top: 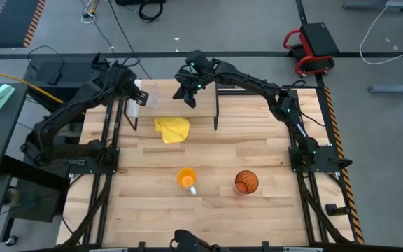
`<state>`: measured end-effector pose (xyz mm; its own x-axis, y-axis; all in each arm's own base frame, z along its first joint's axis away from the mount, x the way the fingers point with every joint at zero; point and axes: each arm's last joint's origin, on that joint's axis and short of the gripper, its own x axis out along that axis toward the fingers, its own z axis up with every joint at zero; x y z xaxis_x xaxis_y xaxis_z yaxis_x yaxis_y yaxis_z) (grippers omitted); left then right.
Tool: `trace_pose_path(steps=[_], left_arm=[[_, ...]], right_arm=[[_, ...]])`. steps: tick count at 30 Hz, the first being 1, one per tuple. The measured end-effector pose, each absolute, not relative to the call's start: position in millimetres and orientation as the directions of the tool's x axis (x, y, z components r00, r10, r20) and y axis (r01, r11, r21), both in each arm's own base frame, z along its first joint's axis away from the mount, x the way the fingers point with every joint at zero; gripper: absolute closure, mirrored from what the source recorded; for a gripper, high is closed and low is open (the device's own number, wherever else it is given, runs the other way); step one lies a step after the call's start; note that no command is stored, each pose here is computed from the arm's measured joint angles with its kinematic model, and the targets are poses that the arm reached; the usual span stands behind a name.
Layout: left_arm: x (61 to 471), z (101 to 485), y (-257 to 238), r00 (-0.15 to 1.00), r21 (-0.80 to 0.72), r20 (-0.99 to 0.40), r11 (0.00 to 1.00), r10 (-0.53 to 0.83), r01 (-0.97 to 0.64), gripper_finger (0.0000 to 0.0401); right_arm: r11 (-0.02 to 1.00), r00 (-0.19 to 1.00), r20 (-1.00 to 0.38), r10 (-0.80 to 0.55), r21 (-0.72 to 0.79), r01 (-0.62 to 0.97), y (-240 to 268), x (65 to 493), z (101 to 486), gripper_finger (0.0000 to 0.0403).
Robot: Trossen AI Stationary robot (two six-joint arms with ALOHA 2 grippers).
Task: Stack small to large cups/mugs on shelf
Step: Put the yellow mug on the shelf
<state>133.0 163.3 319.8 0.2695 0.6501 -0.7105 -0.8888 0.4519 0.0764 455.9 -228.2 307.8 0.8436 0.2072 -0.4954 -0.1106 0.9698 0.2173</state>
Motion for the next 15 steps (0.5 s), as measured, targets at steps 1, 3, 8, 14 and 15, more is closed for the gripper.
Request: trace_pose_path(steps=[1, 3, 8, 14, 15], left_arm=[[131, 322, 161, 0.275, 0.073, -0.702, 0.451, 0.657, -0.889, 0.0370], [127, 327, 157, 0.288, 0.066, -0.684, 0.450, 0.670, -0.891, 0.0372], [120, 336, 148, 0.310, 0.053, -0.649, 0.447, 0.695, -0.893, 0.0382], [118, 338, 144, 0.319, 0.034, -0.639, 0.440, 0.700, -0.897, 0.0387], [119, 338, 144, 0.319, 0.035, -0.643, 0.444, 0.696, -0.896, 0.0386]], right_arm=[[0.971, 0.854, -0.479, 0.201, 0.210, -0.111, -228, 458, 310, 0.0402], [0.974, 0.874, -0.444, 0.196, 0.189, -0.123, -225, 462, 314, 0.0402], [0.973, 0.906, -0.381, 0.186, 0.199, -0.116, -225, 467, 321, 0.0402], [0.972, 0.903, -0.383, 0.193, 0.203, -0.122, -221, 469, 320, 0.0402], [0.970, 0.900, -0.387, 0.201, 0.207, -0.128, -218, 470, 320, 0.0402]])
